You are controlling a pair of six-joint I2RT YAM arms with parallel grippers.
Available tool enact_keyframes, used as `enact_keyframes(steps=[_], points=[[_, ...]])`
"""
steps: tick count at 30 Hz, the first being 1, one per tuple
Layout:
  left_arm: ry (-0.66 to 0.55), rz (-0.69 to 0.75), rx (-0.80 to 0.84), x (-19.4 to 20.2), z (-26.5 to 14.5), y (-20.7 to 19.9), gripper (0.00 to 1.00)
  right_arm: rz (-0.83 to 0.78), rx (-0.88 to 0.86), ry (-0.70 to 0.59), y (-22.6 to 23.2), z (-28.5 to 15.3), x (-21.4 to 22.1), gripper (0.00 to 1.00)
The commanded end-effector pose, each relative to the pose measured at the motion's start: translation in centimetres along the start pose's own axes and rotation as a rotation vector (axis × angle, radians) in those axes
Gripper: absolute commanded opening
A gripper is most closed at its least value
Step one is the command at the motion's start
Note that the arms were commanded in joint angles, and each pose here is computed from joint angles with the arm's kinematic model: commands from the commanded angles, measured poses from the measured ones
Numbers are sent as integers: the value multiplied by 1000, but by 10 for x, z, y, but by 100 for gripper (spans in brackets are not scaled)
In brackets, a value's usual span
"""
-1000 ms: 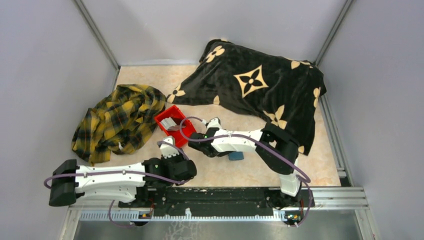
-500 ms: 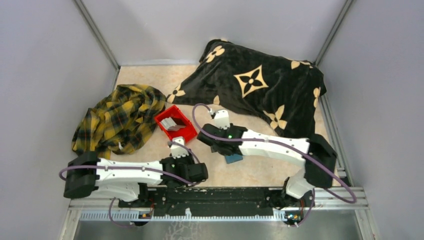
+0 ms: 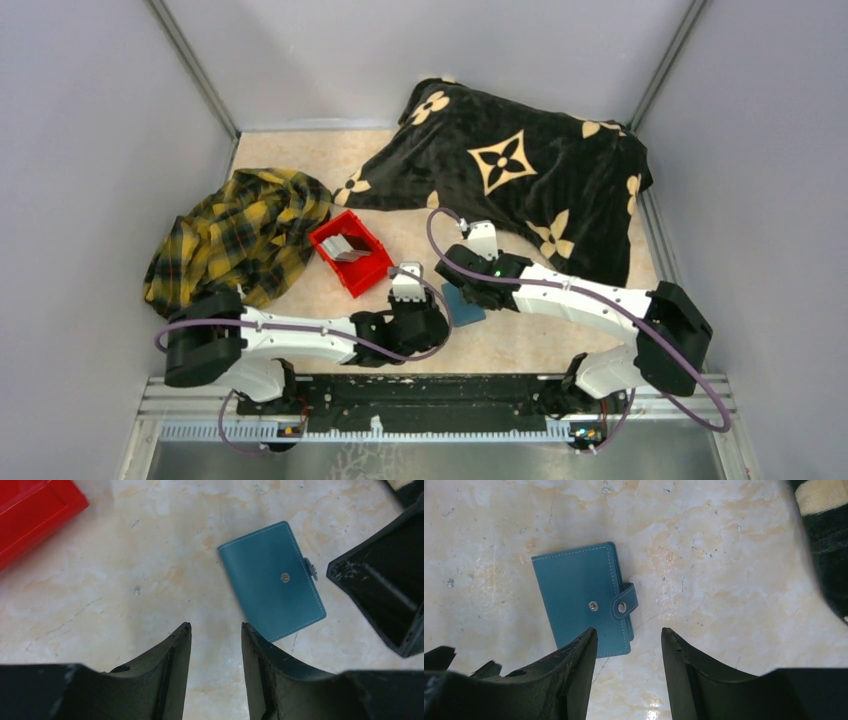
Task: Put the credit cards into the card holder
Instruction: Close the card holder at the center of the board.
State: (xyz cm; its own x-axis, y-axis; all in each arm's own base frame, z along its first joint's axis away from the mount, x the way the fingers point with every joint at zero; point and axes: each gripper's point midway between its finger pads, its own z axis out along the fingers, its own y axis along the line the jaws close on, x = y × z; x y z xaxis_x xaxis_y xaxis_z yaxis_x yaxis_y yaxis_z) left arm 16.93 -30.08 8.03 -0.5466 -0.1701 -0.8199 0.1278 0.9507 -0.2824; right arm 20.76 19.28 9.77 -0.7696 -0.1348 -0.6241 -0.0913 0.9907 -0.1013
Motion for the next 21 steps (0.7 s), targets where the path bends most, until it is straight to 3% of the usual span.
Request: enact_keyframes(steps=[1, 9, 21], points=[[-16, 23, 130, -16, 18, -37, 48, 11, -44, -31, 8, 3, -11, 50], [46, -13, 183, -12, 44, -34, 48, -6, -49, 4, 14, 18, -5, 49], [83, -58, 206, -2, 56, -28, 48, -17, -30, 48, 10, 35, 7, 40]])
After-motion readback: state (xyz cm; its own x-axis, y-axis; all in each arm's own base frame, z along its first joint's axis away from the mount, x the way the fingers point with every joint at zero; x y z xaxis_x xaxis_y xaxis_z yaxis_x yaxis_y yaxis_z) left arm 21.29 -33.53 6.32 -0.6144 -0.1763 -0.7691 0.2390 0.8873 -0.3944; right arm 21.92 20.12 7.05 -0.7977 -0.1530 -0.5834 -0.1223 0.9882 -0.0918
